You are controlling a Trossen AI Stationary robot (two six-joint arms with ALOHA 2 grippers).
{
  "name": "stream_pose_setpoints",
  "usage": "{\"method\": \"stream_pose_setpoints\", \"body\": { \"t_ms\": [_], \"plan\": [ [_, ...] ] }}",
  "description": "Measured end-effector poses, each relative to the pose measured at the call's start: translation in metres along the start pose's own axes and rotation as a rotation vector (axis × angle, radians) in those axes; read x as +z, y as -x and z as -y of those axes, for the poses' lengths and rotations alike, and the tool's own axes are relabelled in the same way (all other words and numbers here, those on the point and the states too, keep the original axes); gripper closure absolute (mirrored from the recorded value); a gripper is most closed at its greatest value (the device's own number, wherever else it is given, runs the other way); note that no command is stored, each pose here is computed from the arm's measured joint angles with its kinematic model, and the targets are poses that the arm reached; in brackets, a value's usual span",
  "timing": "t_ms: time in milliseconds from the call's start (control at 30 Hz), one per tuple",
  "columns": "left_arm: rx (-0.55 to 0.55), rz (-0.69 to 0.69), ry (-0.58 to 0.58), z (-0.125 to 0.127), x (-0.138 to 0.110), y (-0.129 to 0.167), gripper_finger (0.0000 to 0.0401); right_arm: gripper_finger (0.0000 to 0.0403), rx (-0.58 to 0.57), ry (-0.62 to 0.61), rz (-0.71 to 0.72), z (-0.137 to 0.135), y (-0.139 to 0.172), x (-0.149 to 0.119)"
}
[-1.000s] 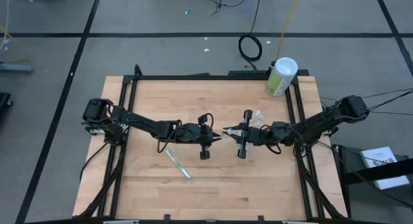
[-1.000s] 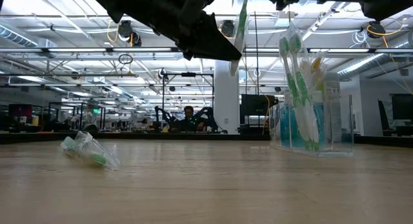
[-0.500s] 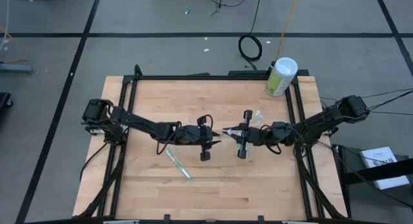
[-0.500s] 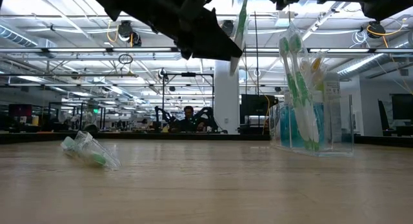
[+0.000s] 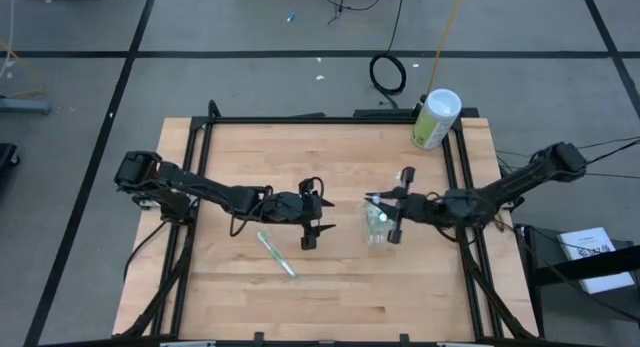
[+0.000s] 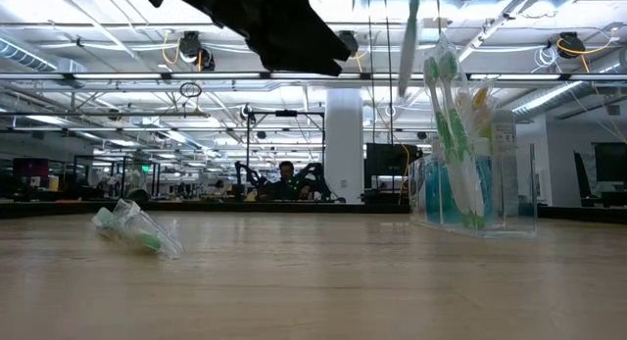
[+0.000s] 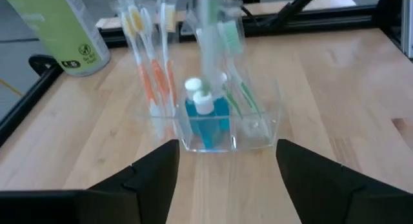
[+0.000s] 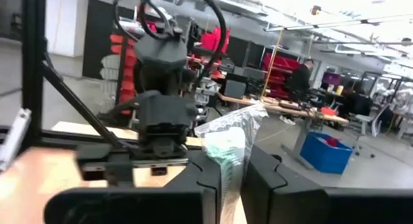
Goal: Pick & Place toothbrushing station
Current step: Put the green toothbrush into the bottom of the transparent organizer
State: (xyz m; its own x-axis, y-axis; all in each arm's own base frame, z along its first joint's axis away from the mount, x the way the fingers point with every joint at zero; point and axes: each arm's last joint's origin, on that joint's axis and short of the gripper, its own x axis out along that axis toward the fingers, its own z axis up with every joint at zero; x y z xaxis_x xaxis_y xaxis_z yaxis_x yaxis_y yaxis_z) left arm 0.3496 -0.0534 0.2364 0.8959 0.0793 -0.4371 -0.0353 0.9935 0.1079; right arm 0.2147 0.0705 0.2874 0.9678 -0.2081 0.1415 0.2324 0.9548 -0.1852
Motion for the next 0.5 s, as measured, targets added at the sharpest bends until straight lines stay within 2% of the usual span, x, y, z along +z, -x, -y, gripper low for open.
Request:
{"method": "stream_pose_setpoints", "body": {
  "t_ms": [233,367,500],
  "plan": [
    [0.008,-0.042,-0.016,-0.003,-0.009,-0.002,0.0135,0.0379,0.030,-0.098,-0.056,0.001,0.034,0.015],
    [0.017,0.066,0.005,-0.008,-0.025,-0.005,0.0135,0.0379,-0.008,-0.142,-0.112,0.002,0.050,0.017],
    [0.035,0.146,0.067,-0.020,-0.045,-0.004,0.0135,0.0379,0.024,-0.162,-0.105,-0.001,0.055,0.019]
  ]
}}
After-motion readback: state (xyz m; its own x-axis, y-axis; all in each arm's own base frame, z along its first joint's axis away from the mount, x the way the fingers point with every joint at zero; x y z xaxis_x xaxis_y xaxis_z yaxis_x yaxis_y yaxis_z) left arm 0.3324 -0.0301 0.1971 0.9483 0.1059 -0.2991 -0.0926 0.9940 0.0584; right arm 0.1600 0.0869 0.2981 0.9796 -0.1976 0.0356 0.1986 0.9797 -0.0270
